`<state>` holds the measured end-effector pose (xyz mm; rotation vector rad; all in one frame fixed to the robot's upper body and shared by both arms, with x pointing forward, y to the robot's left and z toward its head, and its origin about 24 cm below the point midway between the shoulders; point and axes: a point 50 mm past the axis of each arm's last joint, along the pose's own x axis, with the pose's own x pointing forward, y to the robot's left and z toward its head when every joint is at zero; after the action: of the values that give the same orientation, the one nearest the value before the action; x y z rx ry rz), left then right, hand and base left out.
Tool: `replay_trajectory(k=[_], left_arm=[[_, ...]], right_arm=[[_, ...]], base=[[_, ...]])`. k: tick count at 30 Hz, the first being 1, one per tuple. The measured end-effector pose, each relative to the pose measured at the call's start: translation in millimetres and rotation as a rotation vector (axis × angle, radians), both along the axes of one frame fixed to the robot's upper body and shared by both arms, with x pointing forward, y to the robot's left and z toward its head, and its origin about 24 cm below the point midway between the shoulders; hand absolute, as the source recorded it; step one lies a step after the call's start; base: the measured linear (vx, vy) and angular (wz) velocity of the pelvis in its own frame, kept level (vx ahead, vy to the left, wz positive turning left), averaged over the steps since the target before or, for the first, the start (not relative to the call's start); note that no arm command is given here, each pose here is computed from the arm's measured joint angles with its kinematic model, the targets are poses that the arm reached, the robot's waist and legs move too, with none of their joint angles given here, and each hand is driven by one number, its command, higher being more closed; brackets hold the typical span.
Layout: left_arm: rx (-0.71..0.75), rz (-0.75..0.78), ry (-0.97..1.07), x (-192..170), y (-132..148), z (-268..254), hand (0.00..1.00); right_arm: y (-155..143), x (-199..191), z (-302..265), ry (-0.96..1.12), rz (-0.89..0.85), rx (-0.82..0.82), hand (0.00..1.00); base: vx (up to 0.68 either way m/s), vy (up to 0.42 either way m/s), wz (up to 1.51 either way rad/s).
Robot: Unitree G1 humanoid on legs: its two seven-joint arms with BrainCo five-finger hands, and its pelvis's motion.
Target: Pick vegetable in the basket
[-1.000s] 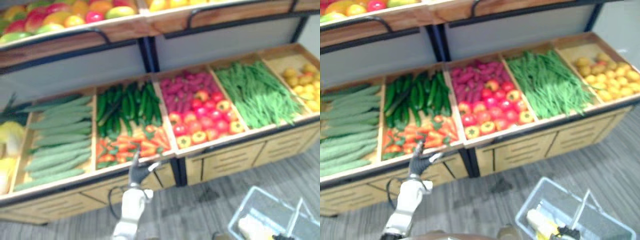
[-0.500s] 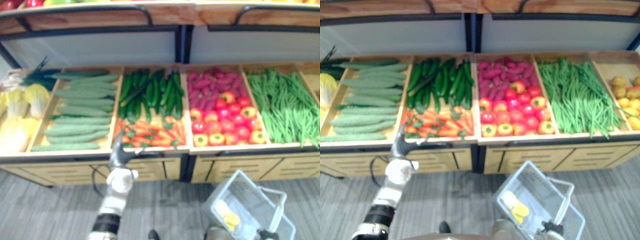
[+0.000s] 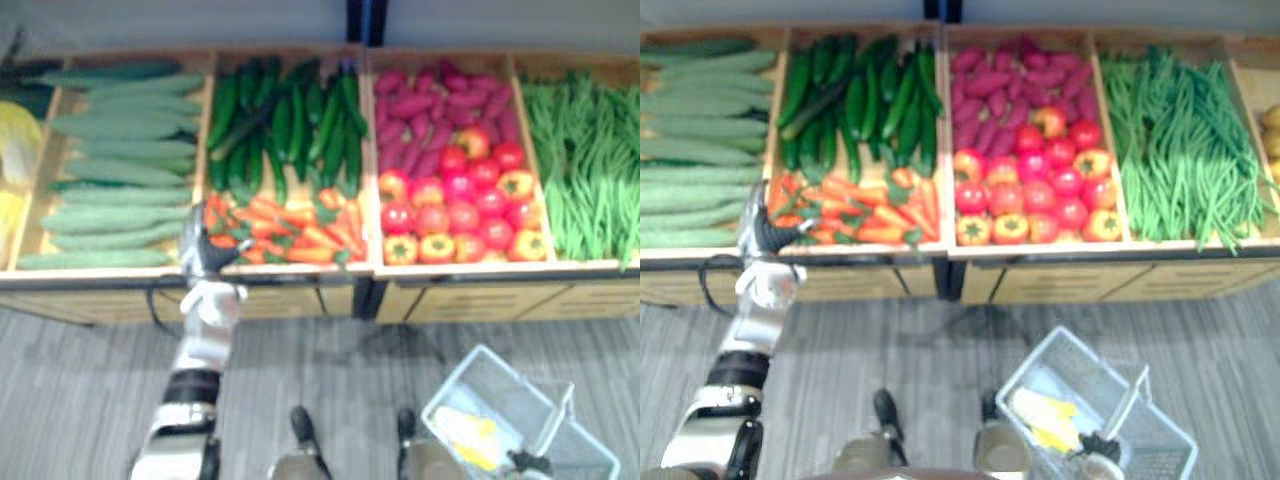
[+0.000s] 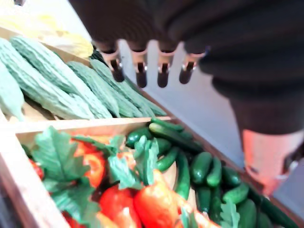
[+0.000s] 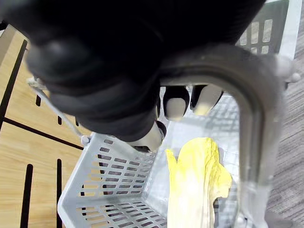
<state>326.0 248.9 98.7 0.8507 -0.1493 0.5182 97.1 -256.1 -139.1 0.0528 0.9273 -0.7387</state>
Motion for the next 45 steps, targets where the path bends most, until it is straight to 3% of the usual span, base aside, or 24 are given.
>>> replay_trajectory(k=[7, 16, 38, 39, 45], left_arm=[[0.204, -0.045, -0.044, 19, -10, 33, 0.00], [0.248, -0.040, -0.096, 27, -12, 56, 0.00], [0.467, -0.114, -0.248, 57, -55, 135, 0.00], [0.495, -0.120, -0.255, 58, -60, 139, 1.00], [0.624, -0.130, -0.181, 65, -66, 135, 1.00]], right_arm=[[4, 29, 11, -0.088, 0.065, -0.033, 1.00], [5, 44, 22, -0.158, 0.098, -0.062, 1.00], [7, 79, 56, -0.371, 0.129, -0.133, 1.00], [8, 81, 58, -0.383, 0.134, -0.132, 1.00], [8, 87, 64, -0.419, 0.137, -0.139, 1.00]], base=[[-0.04, 0.000, 0.00], [-0.01, 0.012, -0.04], [0.06, 0.017, -0.07], [0.06, 0.015, -0.06], [0.07, 0.019, -0.07]])
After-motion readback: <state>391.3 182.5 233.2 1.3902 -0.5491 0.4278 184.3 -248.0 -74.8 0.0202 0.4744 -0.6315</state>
